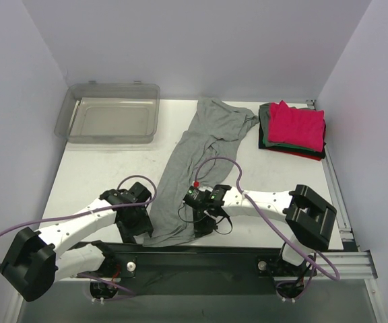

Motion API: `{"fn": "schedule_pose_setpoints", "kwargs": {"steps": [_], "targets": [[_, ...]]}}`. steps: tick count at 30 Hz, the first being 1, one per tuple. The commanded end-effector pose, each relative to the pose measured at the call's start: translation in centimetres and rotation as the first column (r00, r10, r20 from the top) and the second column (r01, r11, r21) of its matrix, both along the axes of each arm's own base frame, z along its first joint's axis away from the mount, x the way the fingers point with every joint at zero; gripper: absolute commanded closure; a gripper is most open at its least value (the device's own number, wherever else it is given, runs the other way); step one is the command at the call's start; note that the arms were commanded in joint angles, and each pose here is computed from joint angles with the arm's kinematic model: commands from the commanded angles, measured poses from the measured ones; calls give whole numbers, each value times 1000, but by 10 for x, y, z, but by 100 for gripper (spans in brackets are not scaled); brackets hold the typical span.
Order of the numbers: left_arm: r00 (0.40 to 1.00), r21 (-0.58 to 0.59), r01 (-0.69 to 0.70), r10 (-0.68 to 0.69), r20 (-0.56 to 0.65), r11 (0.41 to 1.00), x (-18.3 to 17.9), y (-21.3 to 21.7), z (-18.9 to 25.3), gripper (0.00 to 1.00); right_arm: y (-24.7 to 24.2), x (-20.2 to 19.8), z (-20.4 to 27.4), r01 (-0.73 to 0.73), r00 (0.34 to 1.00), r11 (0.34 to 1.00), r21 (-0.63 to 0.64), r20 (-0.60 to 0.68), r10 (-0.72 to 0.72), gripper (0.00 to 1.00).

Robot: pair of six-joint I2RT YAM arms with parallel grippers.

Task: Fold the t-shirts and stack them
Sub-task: Grab the bottom of the folded rectangular tshirt with both arms

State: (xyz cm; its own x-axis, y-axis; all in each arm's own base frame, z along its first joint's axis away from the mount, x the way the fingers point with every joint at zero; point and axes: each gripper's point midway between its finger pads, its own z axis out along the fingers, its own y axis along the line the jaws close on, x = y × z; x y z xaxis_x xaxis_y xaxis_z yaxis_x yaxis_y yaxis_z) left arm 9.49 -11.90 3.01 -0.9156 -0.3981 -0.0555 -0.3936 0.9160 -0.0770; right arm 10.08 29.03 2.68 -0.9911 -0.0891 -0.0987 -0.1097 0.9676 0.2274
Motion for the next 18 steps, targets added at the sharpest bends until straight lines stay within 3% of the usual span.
{"fn": "schedule_pose_setpoints", "kwargs": {"steps": [1, 6, 11, 18], "targets": [[999, -80, -31, 32, 22, 996, 5, -16, -3, 33, -14, -5, 3, -4, 1000, 1000, -27, -14, 4, 100], [999, -48, -40, 40, -1, 998, 0, -10, -9, 34, -16, -5, 2, 0, 1000, 1000, -30, -11, 0, 100], [999, -74, -37, 39, 33, 997, 8, -15, -12, 48, -16, -6, 2, 3, 1000, 1000, -30, -12, -3, 100], [999, -88, -31, 33, 19, 996, 4, -18, -23, 55, -21, -7, 3, 18, 1000, 999, -31, -9, -18, 100]]}}
